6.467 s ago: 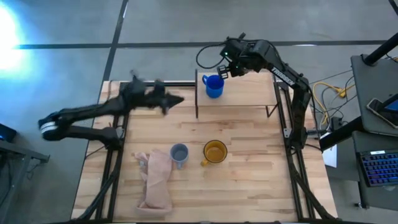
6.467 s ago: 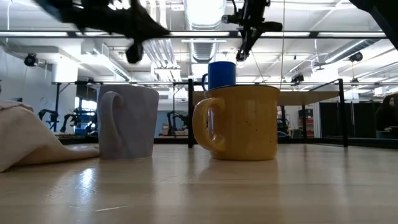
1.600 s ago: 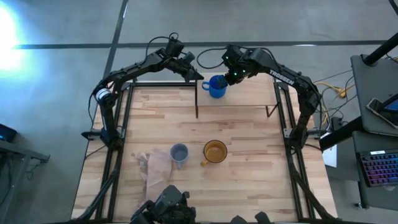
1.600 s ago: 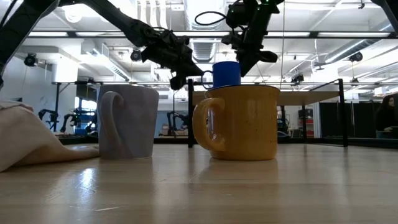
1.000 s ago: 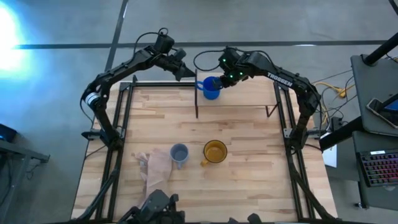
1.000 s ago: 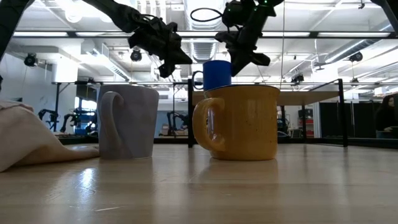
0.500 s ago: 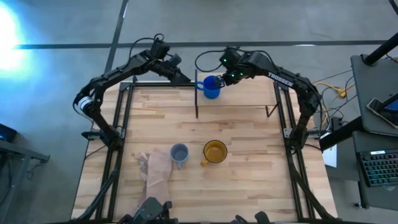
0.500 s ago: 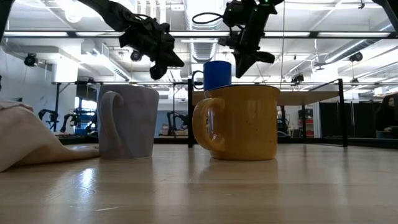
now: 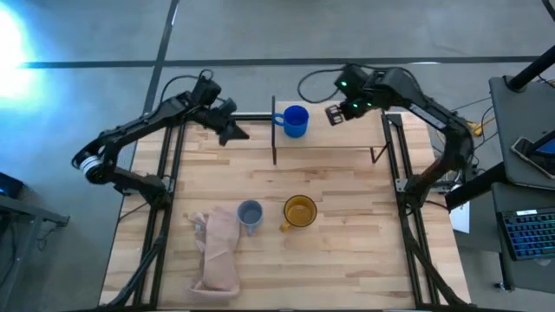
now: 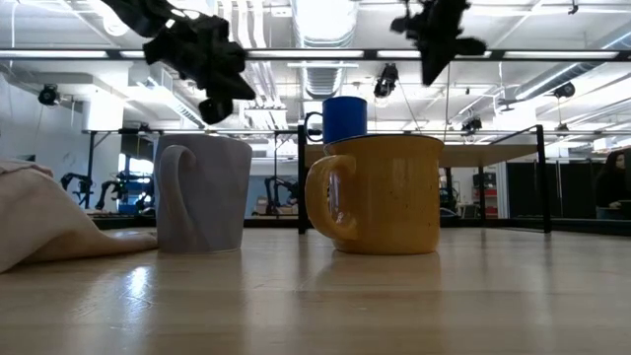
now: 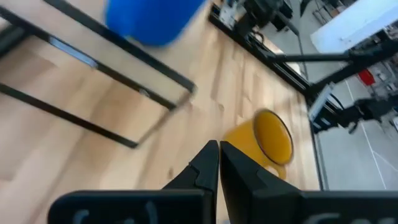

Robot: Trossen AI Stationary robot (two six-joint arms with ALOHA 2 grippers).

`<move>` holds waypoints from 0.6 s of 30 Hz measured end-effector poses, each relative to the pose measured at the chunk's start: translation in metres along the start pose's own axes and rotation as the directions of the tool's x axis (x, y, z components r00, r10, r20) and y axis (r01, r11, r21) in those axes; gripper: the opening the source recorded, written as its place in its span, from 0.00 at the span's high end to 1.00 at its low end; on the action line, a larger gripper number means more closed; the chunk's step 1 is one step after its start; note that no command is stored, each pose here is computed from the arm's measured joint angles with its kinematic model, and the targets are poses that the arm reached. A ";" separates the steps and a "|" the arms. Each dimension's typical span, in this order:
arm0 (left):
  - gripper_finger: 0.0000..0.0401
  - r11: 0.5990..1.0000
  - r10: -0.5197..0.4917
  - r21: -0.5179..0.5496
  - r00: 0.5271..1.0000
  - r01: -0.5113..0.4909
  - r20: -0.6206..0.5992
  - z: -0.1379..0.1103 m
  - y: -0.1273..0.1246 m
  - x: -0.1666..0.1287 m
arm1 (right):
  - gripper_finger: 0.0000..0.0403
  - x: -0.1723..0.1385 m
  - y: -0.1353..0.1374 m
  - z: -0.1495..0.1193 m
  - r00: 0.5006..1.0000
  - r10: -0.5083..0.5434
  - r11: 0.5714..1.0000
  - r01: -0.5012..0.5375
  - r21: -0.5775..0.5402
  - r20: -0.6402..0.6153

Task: Stack small to large cups/mugs on shelf
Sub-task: Put the light blue mug on the shelf

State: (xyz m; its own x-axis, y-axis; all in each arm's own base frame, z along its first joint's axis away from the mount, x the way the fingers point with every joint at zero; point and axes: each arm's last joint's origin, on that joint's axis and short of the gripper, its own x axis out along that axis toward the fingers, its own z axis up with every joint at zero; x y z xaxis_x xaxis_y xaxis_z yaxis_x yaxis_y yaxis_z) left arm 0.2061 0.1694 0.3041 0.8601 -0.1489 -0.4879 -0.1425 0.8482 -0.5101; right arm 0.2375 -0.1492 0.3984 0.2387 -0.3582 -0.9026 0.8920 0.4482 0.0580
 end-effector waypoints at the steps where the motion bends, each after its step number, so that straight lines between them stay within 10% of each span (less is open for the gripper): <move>1: 1.00 1.000 -0.007 0.021 1.000 0.007 0.013 -0.003 -0.004 -0.001 | 0.97 -0.007 -0.002 -0.005 1.000 0.007 1.000 -0.007 0.000 0.005; 8: 1.00 0.990 -0.119 0.088 0.988 0.110 0.102 -0.004 -0.021 -0.006 | 0.88 -0.026 -0.006 -0.036 0.999 0.041 0.999 -0.041 0.001 0.010; 13: 1.00 0.988 -0.133 -0.073 0.989 0.138 0.071 -0.006 -0.022 0.001 | 0.73 -0.021 -0.007 -0.061 1.000 0.023 1.000 -0.023 0.007 -0.021; 18: 1.00 0.991 -0.002 -0.136 1.000 -0.001 -0.025 -0.018 -0.033 0.014 | 0.62 -0.016 -0.013 -0.087 0.999 0.002 1.000 0.000 0.026 -0.050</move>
State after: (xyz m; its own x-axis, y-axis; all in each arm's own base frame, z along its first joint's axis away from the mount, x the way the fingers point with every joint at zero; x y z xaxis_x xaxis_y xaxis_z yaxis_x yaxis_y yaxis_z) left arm 0.2140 0.1298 0.3011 0.8480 -0.1632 -0.5043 -0.2090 0.7714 -0.6011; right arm 0.1888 -0.0786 0.3747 0.2209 -0.3165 -0.9225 0.9015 0.4271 0.0693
